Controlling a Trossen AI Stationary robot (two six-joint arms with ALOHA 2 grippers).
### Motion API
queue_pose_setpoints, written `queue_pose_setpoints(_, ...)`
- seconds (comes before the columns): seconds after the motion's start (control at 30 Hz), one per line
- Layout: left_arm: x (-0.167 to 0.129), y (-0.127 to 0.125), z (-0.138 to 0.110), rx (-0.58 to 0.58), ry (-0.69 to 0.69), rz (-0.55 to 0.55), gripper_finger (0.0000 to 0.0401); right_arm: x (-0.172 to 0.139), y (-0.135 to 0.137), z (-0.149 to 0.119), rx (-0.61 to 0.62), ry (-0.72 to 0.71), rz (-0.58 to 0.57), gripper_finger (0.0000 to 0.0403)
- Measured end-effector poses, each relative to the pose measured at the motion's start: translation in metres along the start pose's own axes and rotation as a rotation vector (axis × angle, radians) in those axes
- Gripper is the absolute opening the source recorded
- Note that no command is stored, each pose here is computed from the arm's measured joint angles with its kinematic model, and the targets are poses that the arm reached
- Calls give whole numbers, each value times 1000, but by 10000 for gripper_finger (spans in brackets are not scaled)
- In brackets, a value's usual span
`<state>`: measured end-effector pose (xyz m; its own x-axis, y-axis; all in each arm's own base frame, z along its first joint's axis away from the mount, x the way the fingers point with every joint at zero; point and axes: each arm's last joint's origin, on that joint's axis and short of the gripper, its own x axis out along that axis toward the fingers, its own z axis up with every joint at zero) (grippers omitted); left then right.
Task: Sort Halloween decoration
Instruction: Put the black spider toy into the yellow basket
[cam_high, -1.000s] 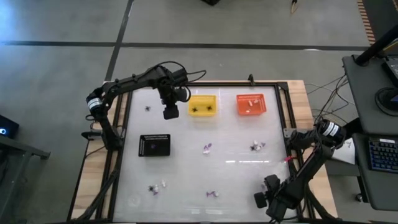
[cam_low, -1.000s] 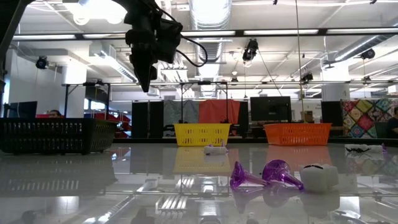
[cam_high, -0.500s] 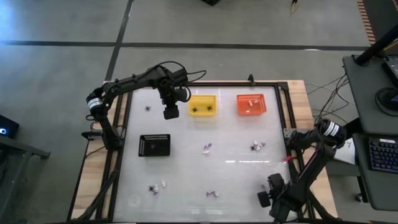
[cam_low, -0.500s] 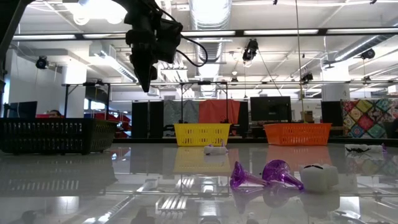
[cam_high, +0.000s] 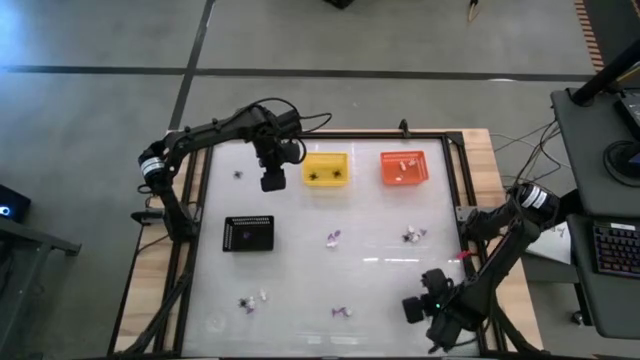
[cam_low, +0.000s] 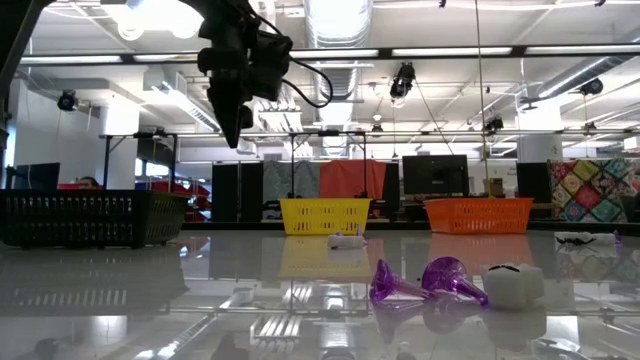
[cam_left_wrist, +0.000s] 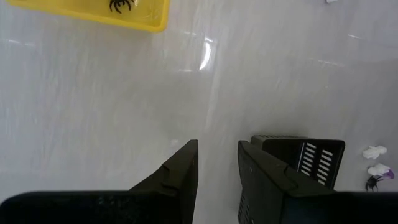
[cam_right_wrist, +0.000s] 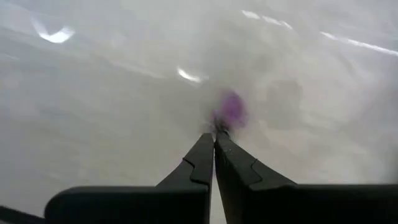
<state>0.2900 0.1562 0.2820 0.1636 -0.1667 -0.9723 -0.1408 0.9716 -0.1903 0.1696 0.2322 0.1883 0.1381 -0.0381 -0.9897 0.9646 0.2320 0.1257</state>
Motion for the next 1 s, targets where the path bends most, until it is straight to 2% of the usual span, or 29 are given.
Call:
queue_pose_setpoints(0.13, -3, 3, -3, -1, 2, 2, 95, -8, 11, 19, -23, -84, 96, 9)
queue_pose_setpoints(0.37, -7, 10, -7, -6, -9, 8, 95, -18, 16, 35, -63, -121, 141, 9)
queue_pose_setpoints(0.43, -8, 12, -8, -11, -10, 10, 95, -19, 15, 33, -53, -106, 134, 9)
queue_pose_setpoints(0.63, -8, 13, -8, 7, -12, 10, 95, -11, 14, 22, -32, 73, 13, 14)
queue_pose_setpoints(0.77, -8, 13, -8, 8, -12, 10, 95, -2, 16, 13, -43, 111, -2, 38)
queue_pose_setpoints(1.0, -8, 13, -8, 12, -15, 11, 95, 6, 15, 9, 0, 161, -58, 110)
